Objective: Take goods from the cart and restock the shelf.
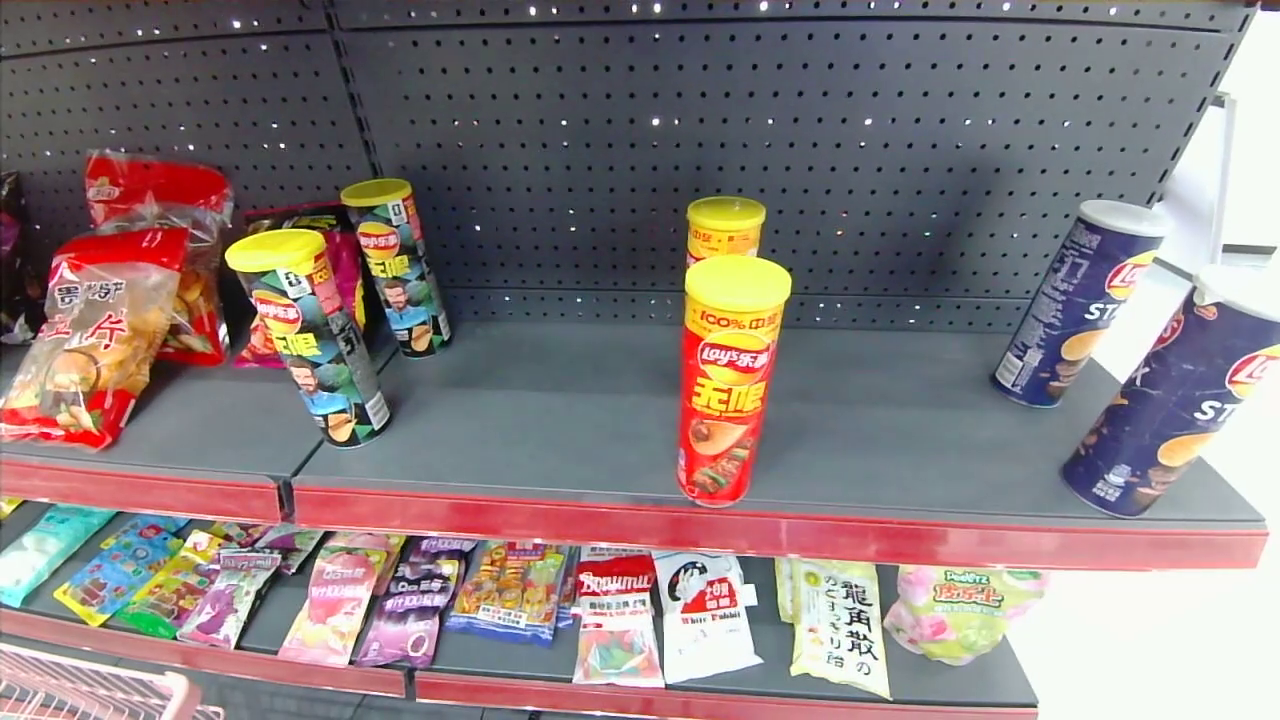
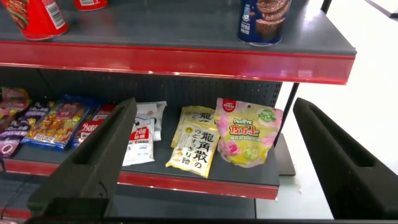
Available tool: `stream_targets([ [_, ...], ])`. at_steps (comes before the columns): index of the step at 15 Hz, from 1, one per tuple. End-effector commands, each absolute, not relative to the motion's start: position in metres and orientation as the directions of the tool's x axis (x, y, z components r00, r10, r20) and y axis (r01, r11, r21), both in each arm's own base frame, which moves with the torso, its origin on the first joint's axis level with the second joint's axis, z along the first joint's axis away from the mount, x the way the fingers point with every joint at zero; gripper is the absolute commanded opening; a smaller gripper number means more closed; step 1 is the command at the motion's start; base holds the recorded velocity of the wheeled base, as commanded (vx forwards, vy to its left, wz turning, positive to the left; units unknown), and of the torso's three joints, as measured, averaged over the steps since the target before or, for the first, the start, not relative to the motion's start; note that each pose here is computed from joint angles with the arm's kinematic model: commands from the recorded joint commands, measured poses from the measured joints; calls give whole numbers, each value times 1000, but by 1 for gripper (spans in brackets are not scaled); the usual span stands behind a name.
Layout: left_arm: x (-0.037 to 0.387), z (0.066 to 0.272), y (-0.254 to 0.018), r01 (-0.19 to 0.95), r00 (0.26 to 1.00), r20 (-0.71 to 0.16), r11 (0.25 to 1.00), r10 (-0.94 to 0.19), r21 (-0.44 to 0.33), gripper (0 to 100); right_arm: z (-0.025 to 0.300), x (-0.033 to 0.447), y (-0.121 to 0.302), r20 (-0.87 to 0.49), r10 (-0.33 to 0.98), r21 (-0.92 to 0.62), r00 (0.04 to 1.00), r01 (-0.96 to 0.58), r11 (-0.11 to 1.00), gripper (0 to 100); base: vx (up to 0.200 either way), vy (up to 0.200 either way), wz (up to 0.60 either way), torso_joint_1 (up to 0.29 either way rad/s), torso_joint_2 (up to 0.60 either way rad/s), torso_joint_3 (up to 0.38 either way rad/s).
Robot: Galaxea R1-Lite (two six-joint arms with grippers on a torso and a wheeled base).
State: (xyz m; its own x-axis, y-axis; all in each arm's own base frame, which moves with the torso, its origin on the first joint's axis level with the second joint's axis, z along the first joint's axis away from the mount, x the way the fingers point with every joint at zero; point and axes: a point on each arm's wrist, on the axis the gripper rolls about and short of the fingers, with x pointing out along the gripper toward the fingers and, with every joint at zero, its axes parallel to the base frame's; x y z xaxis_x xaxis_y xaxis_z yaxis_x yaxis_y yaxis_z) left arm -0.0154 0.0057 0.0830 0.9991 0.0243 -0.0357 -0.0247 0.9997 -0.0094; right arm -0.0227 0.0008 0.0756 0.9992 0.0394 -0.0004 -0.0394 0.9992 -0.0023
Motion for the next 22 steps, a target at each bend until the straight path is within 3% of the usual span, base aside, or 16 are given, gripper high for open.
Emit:
stream_targets([
  [1, -15, 83, 6, -33, 998, -45, 999, 32, -8, 100, 76, -23, 1, -2, 40, -3, 999, -40, 999, 100, 0, 0, 0, 0, 0, 0],
  [4, -9, 83, 7, -145, 981, -127, 989, 148, 29, 100, 76, -23, 1, -2, 40, -3, 999, -40, 999, 100, 0, 0, 0, 0, 0, 0],
  [6, -15, 82, 7, -200, 978, -58, 979, 201, 22, 100, 76, -23, 1, -2, 40, -1, 999, -40, 999, 100, 0, 0, 0, 0, 0, 0],
  [7, -19, 82, 5, -297, 954, -22, 955, 298, 11, 100, 76, -23, 1, -2, 40, -3, 999, -40, 999, 100, 0, 0, 0, 0, 0, 0],
  [9, -19, 81, 7, -350, 937, -19, 937, 350, -3, 100, 76, -23, 1, -2, 40, -1, 999, -40, 999, 100, 0, 0, 0, 0, 0, 0],
  [11, -19, 82, 6, -330, 944, -22, 944, 330, -1, 100, 76, -23, 1, -2, 40, -1, 999, -40, 999, 100, 0, 0, 0, 0, 0, 0],
  [13, -17, 82, 4, -100, 995, -29, 995, 100, -16, 100, 76, -23, 1, -2, 40, -1, 999, -40, 999, 100, 0, 0, 0, 0, 0, 0],
  [14, -19, 77, -1, 87, 995, -52, 996, -87, -17, 100, 76, -23, 1, -2, 40, -1, 999, -40, 999, 100, 0, 0, 0, 0, 0, 0],
  [15, -19, 76, -1, 81, 995, -63, 997, -81, -1, 100, 76, -23, 1, -2, 40, -1, 999, -40, 999, 100, 0, 0, 0, 0, 0, 0],
  [17, -23, 75, -1, 55, 998, -3, 998, -55, 3, 100, 76, -23, 1, -2, 40, -3, 999, -40, 999, 100, 0, 0, 0, 0, 0, 0],
  [22, -23, 75, -1, 43, 999, -3, 999, -43, 1, 100, 76, -23, 1, -2, 41, -3, 999, -41, 999, 100, 0, 0, 0, 0, 0, 0],
])
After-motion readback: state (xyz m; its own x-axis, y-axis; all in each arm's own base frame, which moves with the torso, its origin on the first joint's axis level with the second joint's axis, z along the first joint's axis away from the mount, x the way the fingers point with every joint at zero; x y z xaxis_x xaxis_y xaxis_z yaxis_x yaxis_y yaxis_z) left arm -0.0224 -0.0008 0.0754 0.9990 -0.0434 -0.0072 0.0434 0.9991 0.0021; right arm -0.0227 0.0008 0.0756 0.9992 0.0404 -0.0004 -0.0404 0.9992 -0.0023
